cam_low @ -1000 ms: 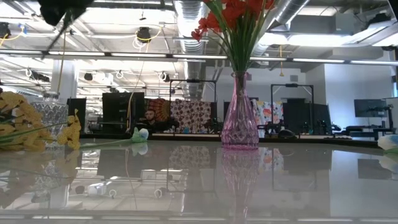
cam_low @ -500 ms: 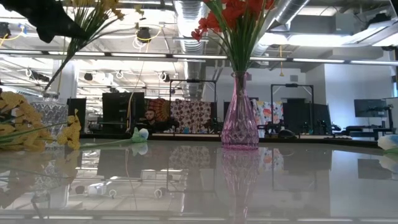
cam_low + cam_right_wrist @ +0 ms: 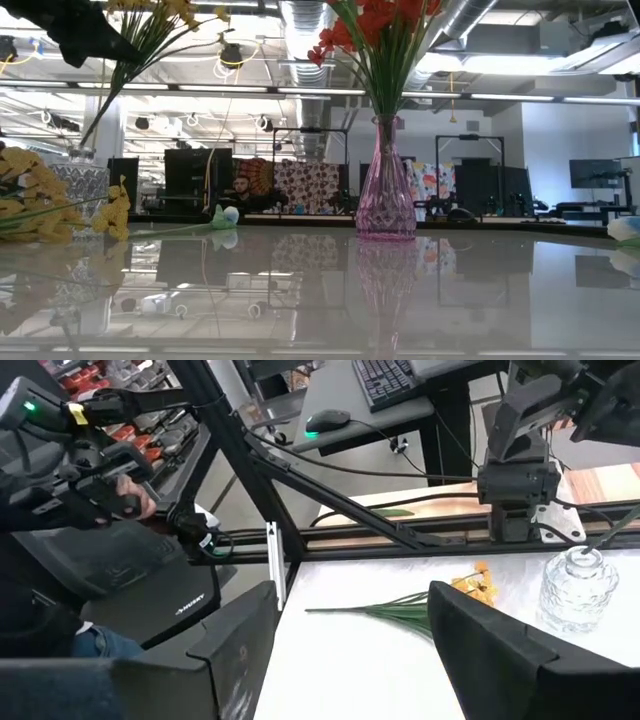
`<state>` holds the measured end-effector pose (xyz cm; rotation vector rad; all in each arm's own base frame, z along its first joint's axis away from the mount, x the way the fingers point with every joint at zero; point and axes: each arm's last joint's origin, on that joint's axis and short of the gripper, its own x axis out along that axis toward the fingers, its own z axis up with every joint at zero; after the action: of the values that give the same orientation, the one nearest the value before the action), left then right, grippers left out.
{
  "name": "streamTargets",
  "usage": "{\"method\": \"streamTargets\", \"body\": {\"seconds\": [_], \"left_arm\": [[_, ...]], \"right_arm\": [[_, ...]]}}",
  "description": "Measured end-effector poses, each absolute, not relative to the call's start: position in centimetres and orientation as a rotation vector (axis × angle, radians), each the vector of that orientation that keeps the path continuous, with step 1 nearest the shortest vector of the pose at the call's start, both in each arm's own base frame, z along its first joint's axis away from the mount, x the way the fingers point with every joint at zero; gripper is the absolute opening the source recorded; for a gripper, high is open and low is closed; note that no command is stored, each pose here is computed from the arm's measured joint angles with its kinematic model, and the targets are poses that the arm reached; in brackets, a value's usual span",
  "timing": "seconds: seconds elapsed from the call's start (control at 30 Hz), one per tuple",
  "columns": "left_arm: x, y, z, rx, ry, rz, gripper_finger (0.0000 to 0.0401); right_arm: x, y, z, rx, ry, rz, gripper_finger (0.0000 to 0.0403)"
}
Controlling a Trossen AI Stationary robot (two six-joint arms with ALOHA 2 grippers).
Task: Sort flowers into vase by color
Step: Put the top yellow flowers into the transparent vase
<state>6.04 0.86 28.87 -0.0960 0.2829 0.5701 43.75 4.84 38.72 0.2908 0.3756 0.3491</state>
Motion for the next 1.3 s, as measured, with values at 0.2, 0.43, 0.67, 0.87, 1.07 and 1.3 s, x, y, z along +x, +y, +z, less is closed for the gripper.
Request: {"method": "streamTargets", "body": {"seconds": [0.2, 0.43, 0.67, 0.87, 1.07, 1.3], "left_arm": [[6.0, 0.9, 28.8, -0.090, 0.286, 0.589, 0.0000], [6.8, 0.8, 27.3, -0.149, 0.280, 0.593, 0.0000], [7.1, 0.6, 25.6, -0.243, 0.326, 0.590, 0.0009], [7.1, 0.2, 25.5, -0.306, 0.396, 0.435, 0.0064], [6.3, -0.1, 25.7, -0.454, 0.497, 0.350, 0.0125], [4.0, 0.1, 26.8, -0.636, 0.631, 0.383, 0.0172]], "right_arm": [[43.7, 4.8, 38.7, 0.291, 0.376, 0.350, 0.0286], [43.7, 5.5, 38.7, 0.289, 0.378, 0.365, 0.0286], [43.6, 6.1, 38.6, 0.287, 0.390, 0.378, 0.0286], [43.4, 6.1, 38.2, 0.294, 0.444, 0.372, 0.0286], [43.3, 6.1, 38.1, 0.296, 0.457, 0.374, 0.0286], [43.3, 6.1, 38.1, 0.285, 0.454, 0.376, 0.0286]]}}
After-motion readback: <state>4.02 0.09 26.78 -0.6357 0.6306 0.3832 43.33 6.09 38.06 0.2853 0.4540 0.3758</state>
